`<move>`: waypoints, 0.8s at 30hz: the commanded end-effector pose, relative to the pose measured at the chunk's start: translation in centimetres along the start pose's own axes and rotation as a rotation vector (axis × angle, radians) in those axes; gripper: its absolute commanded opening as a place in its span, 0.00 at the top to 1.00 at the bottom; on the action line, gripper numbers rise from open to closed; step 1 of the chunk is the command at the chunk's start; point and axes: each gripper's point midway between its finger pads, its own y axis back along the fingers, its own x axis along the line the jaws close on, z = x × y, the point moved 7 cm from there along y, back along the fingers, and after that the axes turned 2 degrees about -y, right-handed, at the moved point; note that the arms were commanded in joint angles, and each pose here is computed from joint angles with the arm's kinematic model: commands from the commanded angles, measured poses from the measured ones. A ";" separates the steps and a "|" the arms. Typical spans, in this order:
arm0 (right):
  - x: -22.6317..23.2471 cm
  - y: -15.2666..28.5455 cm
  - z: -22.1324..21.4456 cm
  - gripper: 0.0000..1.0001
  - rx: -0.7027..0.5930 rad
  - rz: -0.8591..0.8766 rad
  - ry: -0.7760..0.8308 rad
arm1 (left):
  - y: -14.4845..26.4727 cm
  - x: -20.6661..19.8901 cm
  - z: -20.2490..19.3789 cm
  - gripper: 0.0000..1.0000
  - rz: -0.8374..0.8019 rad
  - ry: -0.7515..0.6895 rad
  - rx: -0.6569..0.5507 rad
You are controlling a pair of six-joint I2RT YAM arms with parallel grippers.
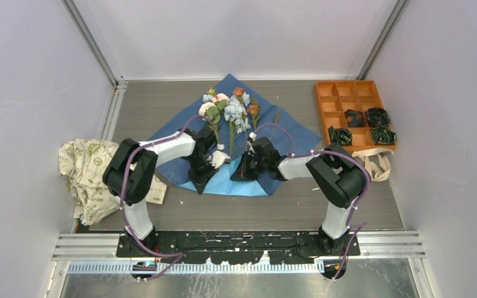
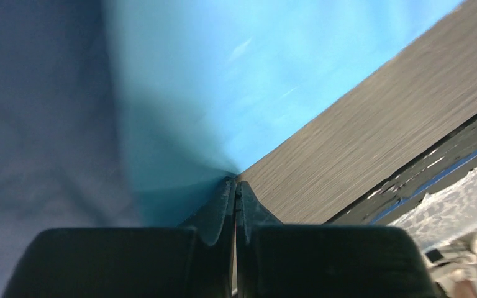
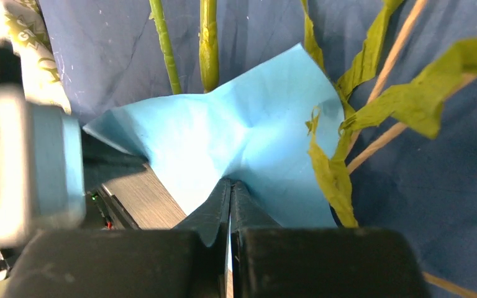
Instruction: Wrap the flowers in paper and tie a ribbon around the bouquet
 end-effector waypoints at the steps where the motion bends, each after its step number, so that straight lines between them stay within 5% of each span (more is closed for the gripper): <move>1: -2.6 0.5 -0.9 0.99 0.017 -0.143 0.018 | 1.9 3.9 -3.7 1.00 0.008 0.128 0.041; 8: -2.8 0.6 -1.0 0.99 0.024 -0.157 0.031 | 2.0 6.4 -8.3 1.00 0.014 0.179 0.132; 13: -2.7 0.6 -0.9 0.99 0.028 -0.162 0.038 | 5.8 7.8 -8.4 1.00 -0.004 0.238 0.064; 19: -2.3 0.4 -0.7 0.99 0.046 -0.155 0.036 | 9.5 -2.9 0.0 1.00 -0.110 -0.116 -0.190; 24: -1.6 0.8 -0.4 0.99 0.037 -0.140 0.042 | 5.9 -2.4 5.5 1.00 -0.089 -0.068 -0.290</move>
